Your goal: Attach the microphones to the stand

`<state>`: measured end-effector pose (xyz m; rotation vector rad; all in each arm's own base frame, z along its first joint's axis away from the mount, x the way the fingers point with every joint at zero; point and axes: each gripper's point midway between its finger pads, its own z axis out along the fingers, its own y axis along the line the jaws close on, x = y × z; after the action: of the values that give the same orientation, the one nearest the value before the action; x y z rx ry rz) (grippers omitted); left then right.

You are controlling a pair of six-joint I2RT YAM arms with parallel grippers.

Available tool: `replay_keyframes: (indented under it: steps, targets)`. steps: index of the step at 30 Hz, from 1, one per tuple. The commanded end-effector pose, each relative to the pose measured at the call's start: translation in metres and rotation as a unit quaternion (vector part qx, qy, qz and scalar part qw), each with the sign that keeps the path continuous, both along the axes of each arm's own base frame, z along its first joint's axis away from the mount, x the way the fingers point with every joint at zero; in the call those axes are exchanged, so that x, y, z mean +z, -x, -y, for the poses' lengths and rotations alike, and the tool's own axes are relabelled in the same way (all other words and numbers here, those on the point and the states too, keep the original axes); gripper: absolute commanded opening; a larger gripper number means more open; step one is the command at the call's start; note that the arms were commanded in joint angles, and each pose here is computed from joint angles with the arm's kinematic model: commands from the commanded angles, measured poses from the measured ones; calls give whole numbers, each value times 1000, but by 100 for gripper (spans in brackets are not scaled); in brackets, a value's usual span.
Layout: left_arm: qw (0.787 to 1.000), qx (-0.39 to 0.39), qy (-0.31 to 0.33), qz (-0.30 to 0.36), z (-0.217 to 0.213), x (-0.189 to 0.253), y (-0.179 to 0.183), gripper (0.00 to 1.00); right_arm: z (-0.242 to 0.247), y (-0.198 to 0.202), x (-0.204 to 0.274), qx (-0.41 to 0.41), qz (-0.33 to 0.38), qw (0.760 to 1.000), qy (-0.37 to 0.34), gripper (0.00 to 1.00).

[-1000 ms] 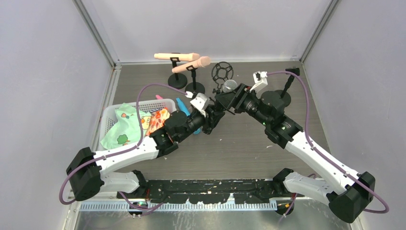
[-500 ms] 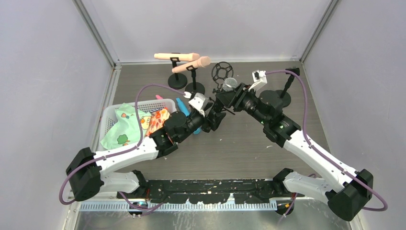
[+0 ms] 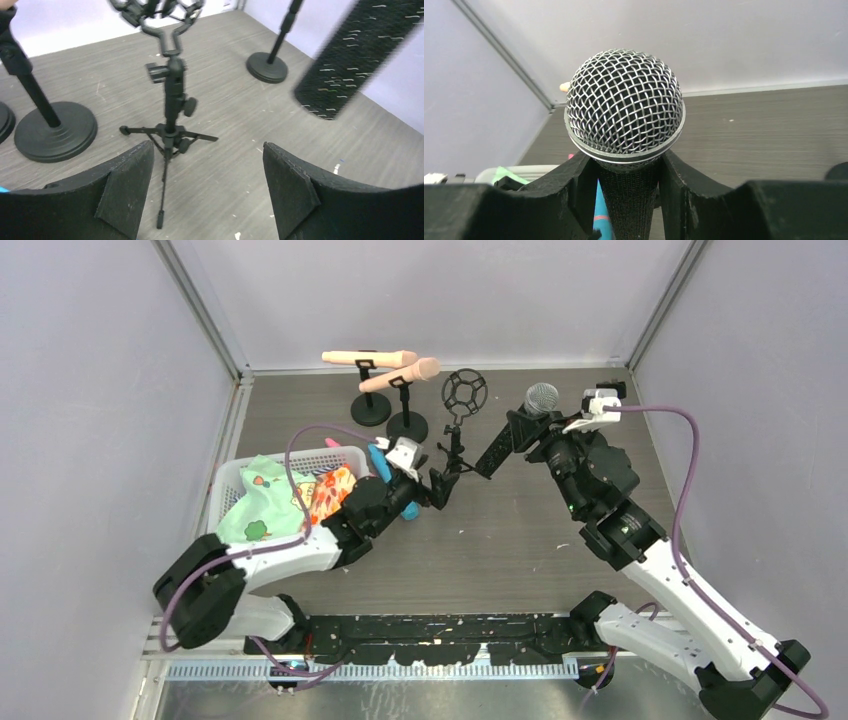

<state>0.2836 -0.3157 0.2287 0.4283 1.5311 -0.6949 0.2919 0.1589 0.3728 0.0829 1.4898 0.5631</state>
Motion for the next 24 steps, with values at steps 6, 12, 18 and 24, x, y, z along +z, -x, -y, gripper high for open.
replay_keyframes:
  steps: [6, 12, 18, 24]
  targets:
    - [991, -33, 115, 58, 4, 15, -75, 78, 30, 14, 43, -42, 65, 996, 32, 1]
    - [984, -91, 133, 81, 16, 23, -97, 77, 36, 25, 45, -39, 68, 996, 32, 1]
    - [974, -150, 138, 94, 26, 34, -92, 78, 39, 28, 42, -38, 62, 997, 35, 1]
    - [978, -144, 126, 83, 31, 33, -105, 79, 36, 29, 47, -31, 63, 997, 28, 1]
